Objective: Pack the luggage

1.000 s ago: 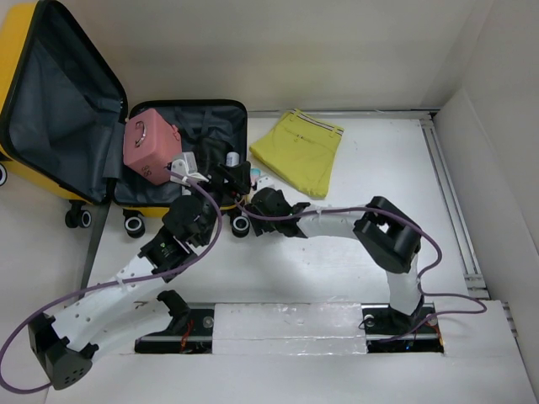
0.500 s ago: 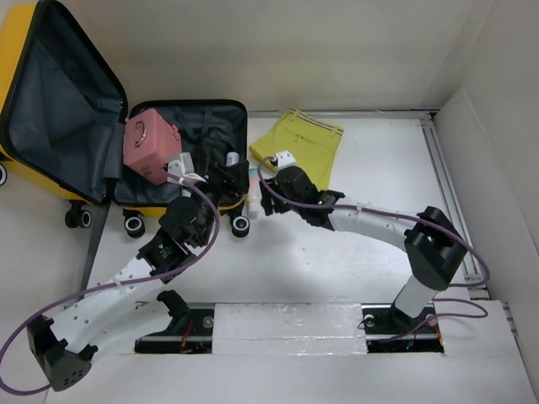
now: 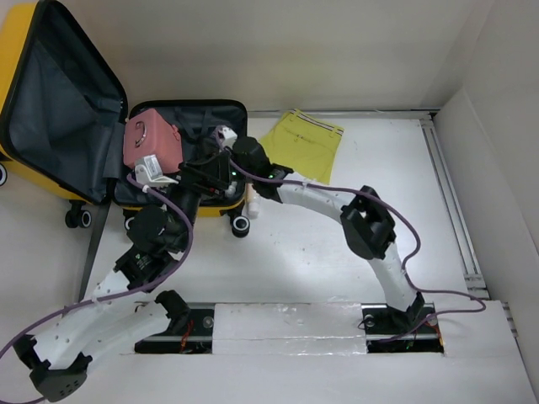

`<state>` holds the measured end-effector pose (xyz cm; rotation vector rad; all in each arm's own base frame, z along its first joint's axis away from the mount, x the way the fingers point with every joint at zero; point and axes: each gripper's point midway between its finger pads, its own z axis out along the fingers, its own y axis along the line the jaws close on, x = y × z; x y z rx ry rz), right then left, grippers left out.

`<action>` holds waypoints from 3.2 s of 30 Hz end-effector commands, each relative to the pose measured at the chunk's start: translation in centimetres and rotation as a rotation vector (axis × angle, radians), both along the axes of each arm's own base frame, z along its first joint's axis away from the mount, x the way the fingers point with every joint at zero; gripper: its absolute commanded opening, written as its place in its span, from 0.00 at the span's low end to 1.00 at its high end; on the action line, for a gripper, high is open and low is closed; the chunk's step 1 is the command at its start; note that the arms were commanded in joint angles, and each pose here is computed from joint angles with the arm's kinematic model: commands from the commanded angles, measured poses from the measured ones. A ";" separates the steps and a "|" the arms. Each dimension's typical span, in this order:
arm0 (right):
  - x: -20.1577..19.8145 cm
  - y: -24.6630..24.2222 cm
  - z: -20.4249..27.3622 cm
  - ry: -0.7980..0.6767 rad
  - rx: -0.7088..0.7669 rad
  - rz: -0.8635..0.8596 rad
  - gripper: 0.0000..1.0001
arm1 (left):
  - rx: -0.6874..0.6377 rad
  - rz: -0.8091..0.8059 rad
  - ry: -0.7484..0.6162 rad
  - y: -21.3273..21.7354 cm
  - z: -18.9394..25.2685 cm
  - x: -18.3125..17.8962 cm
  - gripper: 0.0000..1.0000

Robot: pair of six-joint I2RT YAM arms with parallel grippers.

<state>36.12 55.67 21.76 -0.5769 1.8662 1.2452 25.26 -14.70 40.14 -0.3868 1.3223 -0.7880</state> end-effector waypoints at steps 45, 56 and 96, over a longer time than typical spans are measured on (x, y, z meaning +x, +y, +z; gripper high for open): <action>1.0 -19.6 -2.9 -0.006 -0.099 -0.322 0.15 | 0.082 -0.017 0.079 -3.4 -4.2 2.9 0.79; 3.1 -6.6 6.5 -0.032 0.161 -0.060 0.23 | 0.072 0.106 0.168 -0.7 -4.5 2.9 0.73; 0.0 -25.5 -16.6 0.238 -0.441 -0.561 0.22 | 0.100 0.039 0.145 -1.7 -5.9 2.7 0.73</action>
